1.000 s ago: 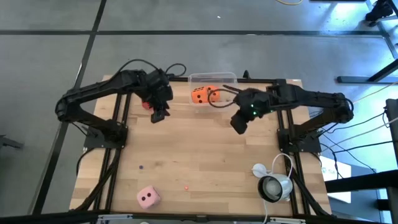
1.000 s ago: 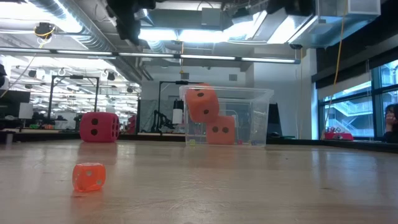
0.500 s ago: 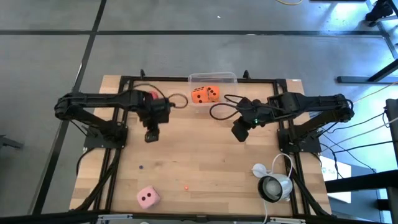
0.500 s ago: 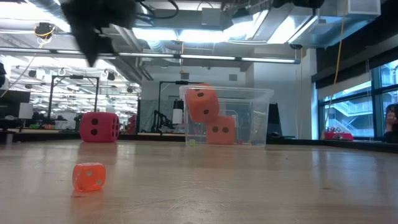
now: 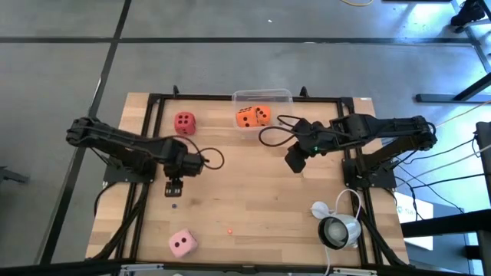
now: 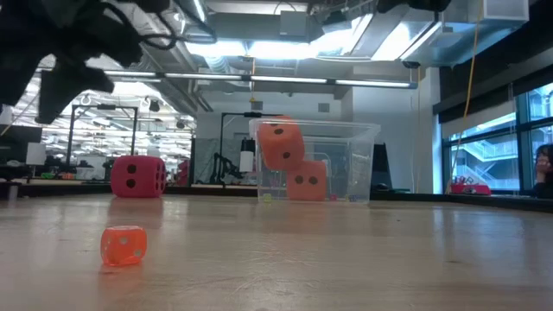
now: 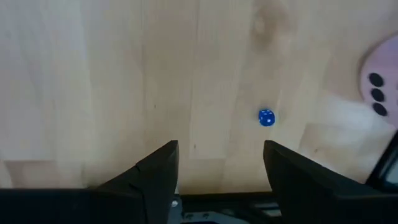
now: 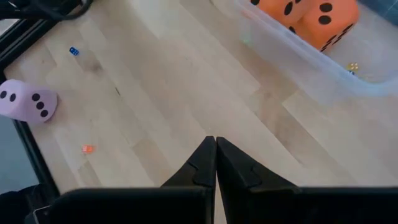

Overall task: Pick & Place Dice
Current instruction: Put the small blue dice into the transparent bin

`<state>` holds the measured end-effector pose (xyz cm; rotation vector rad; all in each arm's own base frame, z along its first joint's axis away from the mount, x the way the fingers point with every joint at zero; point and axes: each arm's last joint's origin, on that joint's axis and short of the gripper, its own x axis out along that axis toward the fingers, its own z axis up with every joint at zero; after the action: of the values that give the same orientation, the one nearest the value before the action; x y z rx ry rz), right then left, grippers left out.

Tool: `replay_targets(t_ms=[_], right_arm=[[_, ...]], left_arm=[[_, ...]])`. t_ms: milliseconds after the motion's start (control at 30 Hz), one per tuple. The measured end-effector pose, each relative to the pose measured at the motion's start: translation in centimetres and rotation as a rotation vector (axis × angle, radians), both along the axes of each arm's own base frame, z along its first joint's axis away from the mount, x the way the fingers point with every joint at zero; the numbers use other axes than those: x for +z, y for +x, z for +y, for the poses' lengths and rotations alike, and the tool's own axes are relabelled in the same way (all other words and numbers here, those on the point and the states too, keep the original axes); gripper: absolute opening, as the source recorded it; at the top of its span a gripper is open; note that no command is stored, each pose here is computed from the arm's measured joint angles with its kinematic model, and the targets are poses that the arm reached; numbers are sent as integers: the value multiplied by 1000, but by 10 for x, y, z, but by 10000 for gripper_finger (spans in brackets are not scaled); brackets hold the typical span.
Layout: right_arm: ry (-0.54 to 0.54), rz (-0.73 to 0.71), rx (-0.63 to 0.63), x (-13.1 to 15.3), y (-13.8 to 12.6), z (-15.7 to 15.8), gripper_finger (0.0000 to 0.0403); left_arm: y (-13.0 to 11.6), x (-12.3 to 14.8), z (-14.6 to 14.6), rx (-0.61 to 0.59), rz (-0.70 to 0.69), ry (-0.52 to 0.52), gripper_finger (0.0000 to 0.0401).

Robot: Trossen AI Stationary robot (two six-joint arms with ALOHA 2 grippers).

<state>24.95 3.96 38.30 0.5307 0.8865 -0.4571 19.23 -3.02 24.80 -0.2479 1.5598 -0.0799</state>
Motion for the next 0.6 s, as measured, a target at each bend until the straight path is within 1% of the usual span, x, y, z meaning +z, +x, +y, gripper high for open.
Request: replay_targets(t_ms=[233,400,467,600], right_arm=[[-12,4,19,0,0,0,13],[-23,7,36,0,0,0,13],[-24,7,43,0,0,2,13],[-38,7,57,0,-1,5,13]], left_arm=[[-4,-19,-24,11,6,-9,233],[-9,-21,-48,-61,-29,-7,233],[-12,-21,-57,-101,-52,26,233],[-20,-21,-76,-197,-122,135,233]])
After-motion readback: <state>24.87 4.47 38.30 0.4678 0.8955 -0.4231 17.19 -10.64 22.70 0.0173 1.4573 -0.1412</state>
